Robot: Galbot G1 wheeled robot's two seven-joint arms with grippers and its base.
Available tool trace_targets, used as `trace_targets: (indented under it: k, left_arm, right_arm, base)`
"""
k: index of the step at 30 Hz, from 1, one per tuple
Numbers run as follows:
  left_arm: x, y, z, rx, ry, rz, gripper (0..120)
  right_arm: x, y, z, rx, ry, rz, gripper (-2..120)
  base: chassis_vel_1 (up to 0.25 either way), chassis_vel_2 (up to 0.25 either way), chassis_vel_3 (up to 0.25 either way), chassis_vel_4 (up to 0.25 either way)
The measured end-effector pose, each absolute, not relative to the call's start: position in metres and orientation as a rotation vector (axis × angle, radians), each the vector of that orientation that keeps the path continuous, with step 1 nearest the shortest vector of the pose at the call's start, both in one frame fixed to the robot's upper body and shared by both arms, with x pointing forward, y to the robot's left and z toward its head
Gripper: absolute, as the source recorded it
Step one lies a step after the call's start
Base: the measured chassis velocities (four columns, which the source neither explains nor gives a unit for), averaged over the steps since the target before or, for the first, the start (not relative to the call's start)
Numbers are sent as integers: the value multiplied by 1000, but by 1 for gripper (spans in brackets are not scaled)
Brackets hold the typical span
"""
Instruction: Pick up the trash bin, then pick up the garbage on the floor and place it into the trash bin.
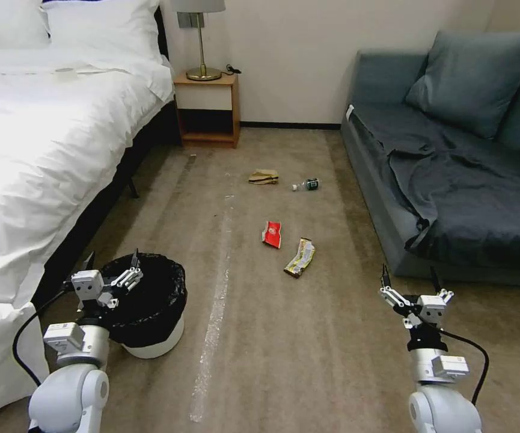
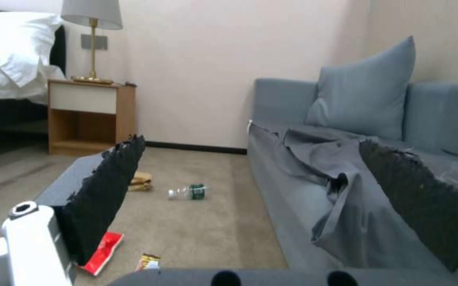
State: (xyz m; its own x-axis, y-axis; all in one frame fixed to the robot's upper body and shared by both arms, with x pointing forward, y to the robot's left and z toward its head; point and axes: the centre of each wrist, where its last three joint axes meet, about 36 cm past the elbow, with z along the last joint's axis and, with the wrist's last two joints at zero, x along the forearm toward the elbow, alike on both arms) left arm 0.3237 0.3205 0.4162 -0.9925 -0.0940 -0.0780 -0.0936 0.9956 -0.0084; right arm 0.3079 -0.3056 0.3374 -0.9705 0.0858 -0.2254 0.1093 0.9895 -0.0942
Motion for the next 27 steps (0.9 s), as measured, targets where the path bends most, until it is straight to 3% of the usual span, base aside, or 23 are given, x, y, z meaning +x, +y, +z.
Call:
trace_targets:
  k: [27]
  left_arm:
    - [322,325,416,-156,3061,-6,97]
  right_arm:
    - [306,-304,335,150,2916,-134,100]
  base:
    - [0,0,0,0]
